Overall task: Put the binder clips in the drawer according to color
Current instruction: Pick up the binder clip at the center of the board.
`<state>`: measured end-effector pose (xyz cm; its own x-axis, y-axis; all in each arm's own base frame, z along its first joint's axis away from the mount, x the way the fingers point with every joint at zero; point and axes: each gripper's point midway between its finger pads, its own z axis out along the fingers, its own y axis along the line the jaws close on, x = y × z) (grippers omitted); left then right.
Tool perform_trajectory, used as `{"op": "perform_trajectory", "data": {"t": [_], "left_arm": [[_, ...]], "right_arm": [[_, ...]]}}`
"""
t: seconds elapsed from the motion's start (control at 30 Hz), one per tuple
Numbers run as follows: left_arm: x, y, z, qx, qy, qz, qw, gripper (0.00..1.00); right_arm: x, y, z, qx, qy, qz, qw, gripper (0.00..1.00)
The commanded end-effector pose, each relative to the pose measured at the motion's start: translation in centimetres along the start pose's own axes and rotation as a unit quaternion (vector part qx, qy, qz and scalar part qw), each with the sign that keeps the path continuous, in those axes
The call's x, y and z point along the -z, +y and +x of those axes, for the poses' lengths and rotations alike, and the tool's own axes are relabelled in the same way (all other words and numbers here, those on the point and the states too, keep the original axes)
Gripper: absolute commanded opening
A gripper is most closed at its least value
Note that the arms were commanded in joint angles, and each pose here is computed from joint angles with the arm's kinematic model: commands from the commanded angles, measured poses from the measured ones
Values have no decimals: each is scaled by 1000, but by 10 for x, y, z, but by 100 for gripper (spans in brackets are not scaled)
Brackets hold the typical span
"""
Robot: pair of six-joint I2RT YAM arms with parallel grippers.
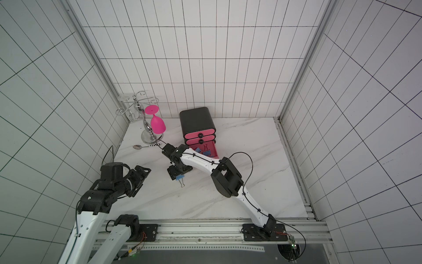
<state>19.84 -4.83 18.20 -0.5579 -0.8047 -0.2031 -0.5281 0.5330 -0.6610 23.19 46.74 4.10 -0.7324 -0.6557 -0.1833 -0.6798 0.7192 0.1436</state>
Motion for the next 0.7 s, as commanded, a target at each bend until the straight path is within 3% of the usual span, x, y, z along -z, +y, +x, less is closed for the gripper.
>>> {"op": "perform_trajectory", "data": {"t": [0.0, 0.27, 0.5, 0.67], "left_arm": [[2, -2, -3, 1, -8, 4, 1000, 86], [3, 0, -2, 5, -9, 6, 1000, 87], [4, 0, -2, 7, -12, 6, 1000, 87], [1, -4, -4, 13, -11, 13, 1000, 87]], "right_arm": [[-11, -1, 4, 4, 18, 5, 1000, 79], [-18, -3, 6, 1, 24, 15, 1000, 73], [-3, -8, 4, -4, 11, 26, 1000, 52], [29, -21, -3, -35, -22, 13, 999, 45]]}}
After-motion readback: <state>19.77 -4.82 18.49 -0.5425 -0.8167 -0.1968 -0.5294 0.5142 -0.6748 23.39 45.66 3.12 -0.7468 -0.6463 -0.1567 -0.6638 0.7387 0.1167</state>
